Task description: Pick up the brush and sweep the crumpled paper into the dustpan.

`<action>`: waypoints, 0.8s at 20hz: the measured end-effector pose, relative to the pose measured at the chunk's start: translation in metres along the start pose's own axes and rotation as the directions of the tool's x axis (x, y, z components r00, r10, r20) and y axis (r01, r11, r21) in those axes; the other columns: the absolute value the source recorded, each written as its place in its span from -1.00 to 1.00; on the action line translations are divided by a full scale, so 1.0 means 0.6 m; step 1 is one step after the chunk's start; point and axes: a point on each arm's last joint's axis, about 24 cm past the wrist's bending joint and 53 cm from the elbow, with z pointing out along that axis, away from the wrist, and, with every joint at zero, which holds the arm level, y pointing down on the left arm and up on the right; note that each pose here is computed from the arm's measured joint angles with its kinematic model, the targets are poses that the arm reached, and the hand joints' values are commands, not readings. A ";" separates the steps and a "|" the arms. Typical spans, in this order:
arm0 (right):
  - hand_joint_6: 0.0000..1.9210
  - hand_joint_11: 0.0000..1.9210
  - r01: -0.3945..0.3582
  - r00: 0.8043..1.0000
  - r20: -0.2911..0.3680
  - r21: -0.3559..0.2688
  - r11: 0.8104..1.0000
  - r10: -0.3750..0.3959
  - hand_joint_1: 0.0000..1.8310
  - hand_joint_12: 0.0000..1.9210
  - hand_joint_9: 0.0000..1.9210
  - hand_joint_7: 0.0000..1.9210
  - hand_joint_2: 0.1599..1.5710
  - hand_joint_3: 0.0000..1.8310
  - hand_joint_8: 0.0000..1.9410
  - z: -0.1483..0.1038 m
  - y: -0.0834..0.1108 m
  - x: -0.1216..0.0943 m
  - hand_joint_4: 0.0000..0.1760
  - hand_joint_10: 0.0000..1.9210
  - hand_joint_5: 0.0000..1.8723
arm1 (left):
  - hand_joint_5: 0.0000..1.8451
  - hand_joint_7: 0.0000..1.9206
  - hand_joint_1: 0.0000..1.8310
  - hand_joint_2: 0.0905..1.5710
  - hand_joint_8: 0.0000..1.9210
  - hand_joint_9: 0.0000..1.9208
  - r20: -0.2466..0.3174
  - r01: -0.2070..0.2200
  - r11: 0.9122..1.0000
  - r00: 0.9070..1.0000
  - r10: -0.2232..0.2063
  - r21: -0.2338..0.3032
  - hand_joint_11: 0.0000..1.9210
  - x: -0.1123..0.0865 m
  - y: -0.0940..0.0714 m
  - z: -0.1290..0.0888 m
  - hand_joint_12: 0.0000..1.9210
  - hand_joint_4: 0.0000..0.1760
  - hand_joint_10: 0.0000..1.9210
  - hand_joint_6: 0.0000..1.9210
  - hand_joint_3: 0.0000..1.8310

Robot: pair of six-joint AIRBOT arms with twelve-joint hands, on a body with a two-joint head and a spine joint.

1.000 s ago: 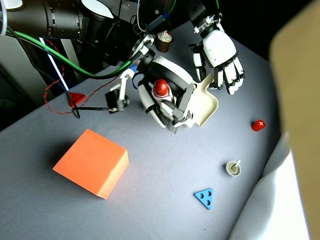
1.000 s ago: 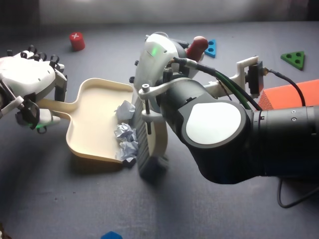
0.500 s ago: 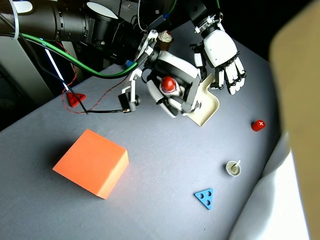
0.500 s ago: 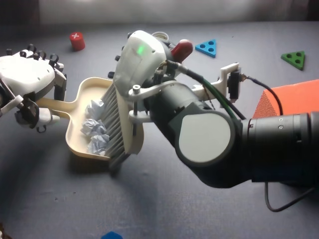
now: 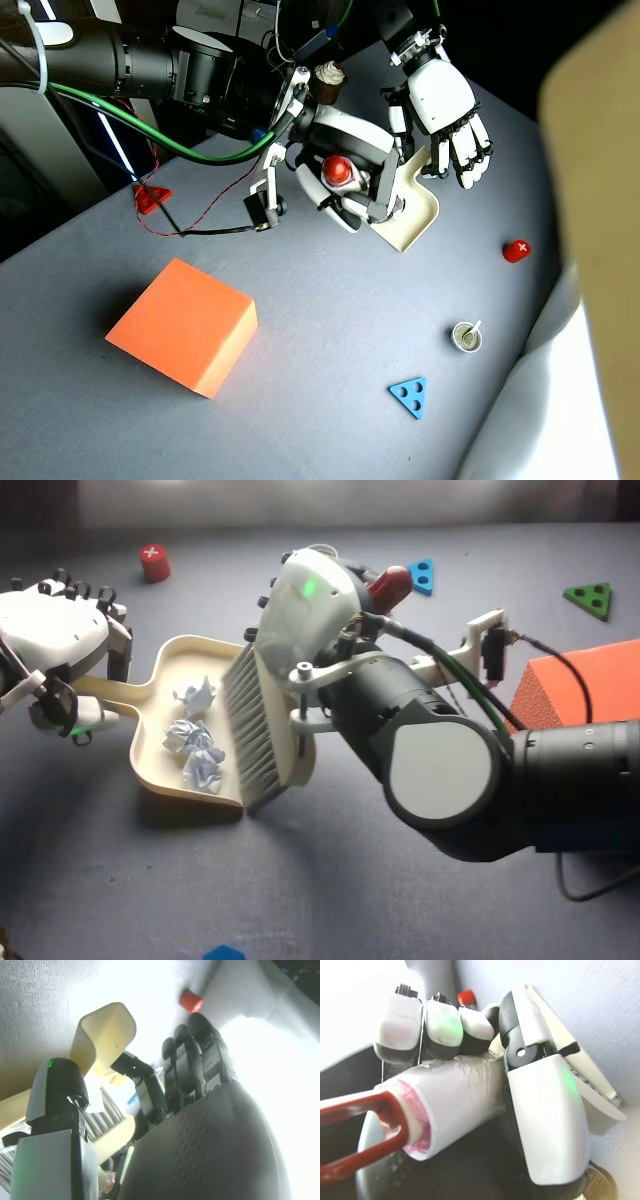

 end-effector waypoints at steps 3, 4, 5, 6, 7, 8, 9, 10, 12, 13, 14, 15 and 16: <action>0.98 0.47 0.004 1.000 0.000 0.006 1.000 -0.004 0.28 1.00 0.39 0.22 0.63 -1.00 1.00 -0.005 -0.012 0.002 -1.00 1.00 -0.35 | -0.19 -0.71 0.10 0.56 -0.99 -0.73 0.001 0.001 1.000 1.000 -0.001 0.000 -1.00 -0.001 0.000 0.000 -0.33 -1.00 -0.99 0.40 -1.00; 0.89 0.46 0.004 1.000 -0.001 0.005 1.000 -0.004 0.28 1.00 0.38 0.20 0.62 -1.00 1.00 -0.005 -0.011 0.002 -1.00 1.00 -0.38 | -0.21 -0.72 0.09 0.57 -1.00 -0.74 0.001 0.001 1.000 1.000 -0.001 0.000 -1.00 0.000 0.000 0.000 -0.36 -1.00 -1.00 0.42 -1.00; 0.70 0.47 0.006 1.000 0.002 0.000 1.000 -0.006 0.16 1.00 0.40 0.22 0.65 -1.00 1.00 -0.005 -0.008 0.001 -1.00 1.00 -0.35 | -0.21 -0.72 0.08 0.57 -1.00 -0.74 0.001 0.002 1.000 1.000 -0.002 -0.001 -1.00 -0.001 0.001 0.000 -0.36 -1.00 -1.00 0.42 -1.00; 0.64 0.47 0.006 1.000 0.003 -0.004 1.000 -0.006 0.14 1.00 0.40 0.23 0.64 -1.00 1.00 -0.005 -0.006 0.000 -1.00 1.00 -0.33 | -0.20 -0.73 0.09 0.57 -1.00 -0.75 0.001 0.004 1.000 1.000 -0.004 -0.003 -1.00 -0.001 0.001 0.000 -0.37 -1.00 -1.00 0.41 -1.00; 0.60 0.47 0.005 1.000 0.004 -0.006 1.000 -0.005 0.15 1.00 0.40 0.23 0.63 -1.00 1.00 -0.003 -0.002 -0.001 -1.00 1.00 -0.32 | -0.20 -0.74 0.10 0.57 -1.00 -0.76 0.001 0.005 1.000 1.000 -0.005 -0.003 -1.00 -0.001 0.001 0.000 -0.37 -1.00 -1.00 0.41 -1.00; 0.59 0.47 0.003 1.000 0.004 -0.013 1.000 -0.003 0.15 1.00 0.40 0.22 0.63 -1.00 1.00 -0.001 0.004 -0.002 -1.00 1.00 -0.32 | -0.19 -0.75 0.10 0.56 -1.00 -0.77 0.001 0.006 1.000 1.000 -0.006 -0.004 -1.00 -0.001 0.002 0.000 -0.37 -1.00 -1.00 0.40 -1.00; 0.61 0.46 -0.014 1.000 0.008 -0.017 1.000 0.014 0.14 1.00 0.40 0.21 0.64 -1.00 1.00 0.000 0.008 -0.004 -1.00 1.00 -0.33 | -0.17 -0.74 0.12 0.55 -1.00 -0.76 0.001 0.006 1.000 1.000 -0.006 -0.004 -1.00 -0.001 0.002 0.001 -0.36 -1.00 -1.00 0.37 -1.00; 0.63 0.46 -0.046 0.999 0.020 -0.016 0.999 0.046 0.14 1.00 0.39 0.21 0.65 -1.00 1.00 0.002 0.008 -0.010 -1.00 1.00 -0.34 | -0.16 -0.73 0.12 0.54 -1.00 -0.75 0.001 0.008 1.000 1.000 -0.008 -0.006 -1.00 -0.001 0.003 0.001 -0.32 -1.00 -0.99 0.35 -1.00; 0.98 0.47 -0.095 0.993 0.065 -0.021 0.995 0.097 0.28 1.00 0.41 0.23 0.63 -1.00 1.00 0.003 0.007 -0.028 -1.00 1.00 -0.37 | -0.17 -0.74 0.11 0.54 -1.00 -0.75 0.002 0.009 1.000 1.000 -0.009 -0.008 -1.00 -0.002 0.004 0.001 -0.36 -1.00 -1.00 0.36 -1.00; 1.00 0.48 -0.119 0.989 0.082 -0.026 0.993 0.121 0.29 1.00 0.42 0.25 0.63 -1.00 1.00 0.003 0.009 -0.036 -1.00 1.00 -0.30 | -0.17 -0.74 0.11 0.54 -1.00 -0.76 0.002 0.010 1.000 1.000 -0.010 -0.008 -1.00 -0.001 0.004 0.001 -0.36 -1.00 -1.00 0.36 -1.00; 1.00 0.49 -0.121 0.989 0.088 -0.028 0.992 0.123 0.30 1.00 0.42 0.26 0.62 -1.00 1.00 0.003 0.010 -0.040 -1.00 1.00 -0.27 | -0.17 -0.73 0.10 0.54 -1.00 -0.75 0.001 0.012 1.000 1.000 -0.012 -0.009 -1.00 -0.001 0.004 0.002 -0.32 -1.00 -1.00 0.37 -1.00; 1.00 0.50 -0.122 0.988 0.089 -0.028 0.992 0.124 0.29 1.00 0.43 0.27 0.63 -1.00 1.00 0.003 0.011 -0.041 -1.00 1.00 -0.26 | -0.18 -0.74 0.09 0.55 -1.00 -0.76 0.000 0.013 1.000 1.000 -0.013 -0.008 -1.00 0.001 0.003 0.002 -0.34 -1.00 -1.00 0.38 -1.00; 1.00 0.51 -0.122 0.988 0.089 -0.031 0.992 0.125 0.30 1.00 0.43 0.27 0.63 -1.00 1.00 0.001 0.012 -0.042 -1.00 1.00 -0.29 | -0.20 -0.74 0.08 0.56 -1.00 -0.76 -0.002 0.014 1.000 1.000 -0.014 -0.007 -1.00 0.002 0.002 0.002 -0.35 -0.99 -1.00 0.41 -1.00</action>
